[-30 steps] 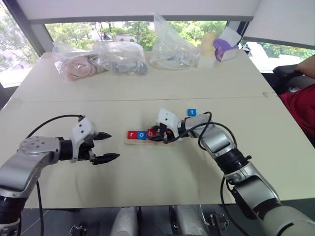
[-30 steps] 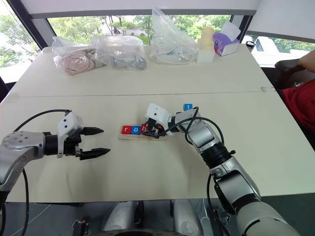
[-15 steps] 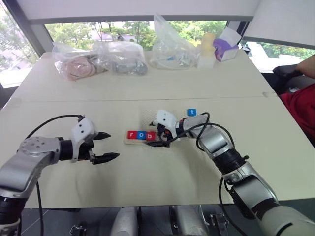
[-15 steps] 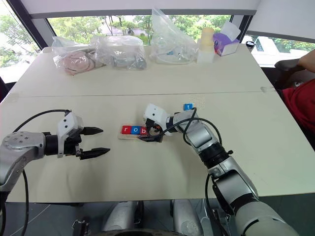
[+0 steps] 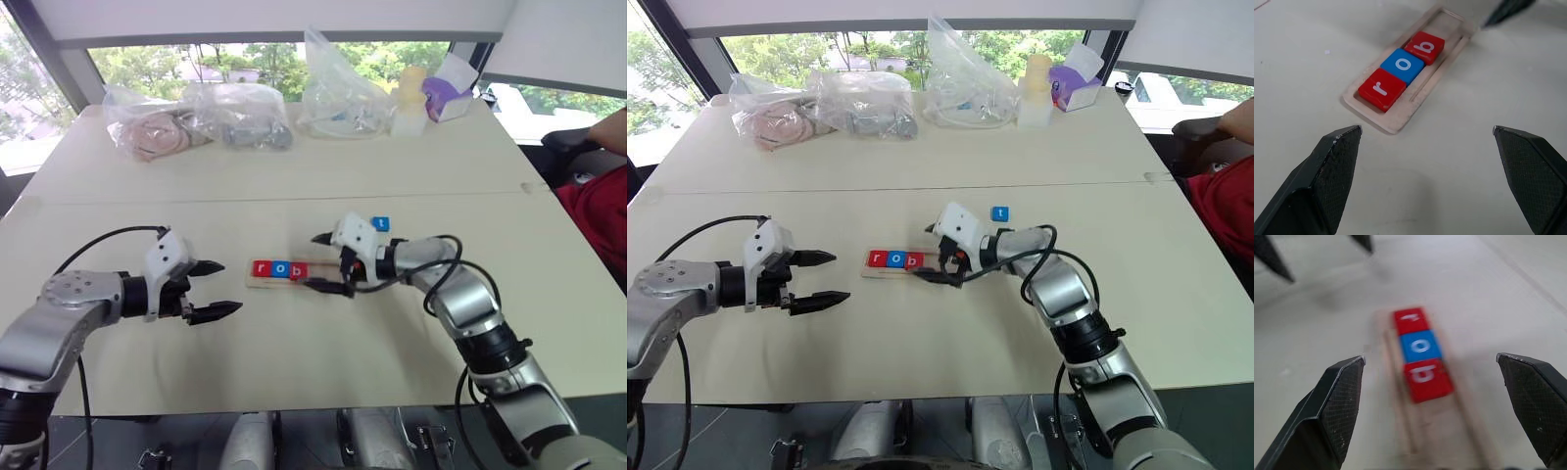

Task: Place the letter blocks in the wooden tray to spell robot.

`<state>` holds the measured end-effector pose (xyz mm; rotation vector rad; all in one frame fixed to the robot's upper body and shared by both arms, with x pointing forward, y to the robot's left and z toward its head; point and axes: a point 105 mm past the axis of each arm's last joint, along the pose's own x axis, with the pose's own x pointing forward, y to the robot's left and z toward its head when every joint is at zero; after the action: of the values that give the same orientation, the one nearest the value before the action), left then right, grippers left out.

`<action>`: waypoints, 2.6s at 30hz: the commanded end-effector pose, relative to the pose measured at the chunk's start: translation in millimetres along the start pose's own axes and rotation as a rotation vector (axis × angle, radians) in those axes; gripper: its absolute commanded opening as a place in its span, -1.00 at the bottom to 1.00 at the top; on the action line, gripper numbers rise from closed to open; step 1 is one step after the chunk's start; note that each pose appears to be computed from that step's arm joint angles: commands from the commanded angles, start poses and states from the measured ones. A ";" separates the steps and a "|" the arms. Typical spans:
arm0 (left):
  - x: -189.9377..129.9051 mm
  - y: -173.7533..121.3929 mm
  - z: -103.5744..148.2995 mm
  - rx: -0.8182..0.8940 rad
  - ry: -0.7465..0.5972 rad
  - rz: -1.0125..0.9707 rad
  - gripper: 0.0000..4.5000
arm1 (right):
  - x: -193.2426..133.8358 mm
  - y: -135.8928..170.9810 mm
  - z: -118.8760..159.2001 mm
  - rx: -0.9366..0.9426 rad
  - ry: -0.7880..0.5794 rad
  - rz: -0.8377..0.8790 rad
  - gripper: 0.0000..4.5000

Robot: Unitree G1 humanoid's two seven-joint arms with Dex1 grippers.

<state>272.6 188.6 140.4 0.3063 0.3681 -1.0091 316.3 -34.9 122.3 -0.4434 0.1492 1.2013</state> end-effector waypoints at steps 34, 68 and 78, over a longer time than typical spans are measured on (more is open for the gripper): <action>-6.5 -13.9 35.5 0.022 -0.091 -0.046 1.00 | -51.5 -67.0 33.1 0.150 -0.181 -0.337 0.98; 21.3 -20.2 47.7 0.051 -0.130 -0.114 1.00 | -50.7 -61.2 -71.0 0.364 0.045 -0.581 -0.49; 33.5 -31.9 44.7 0.081 -0.122 -0.189 1.00 | -89.9 -49.6 -64.5 0.485 0.084 -0.919 -0.49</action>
<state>271.5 135.2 157.9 0.2477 0.2841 -1.1887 346.3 -148.0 101.7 -0.0975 0.2564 0.3097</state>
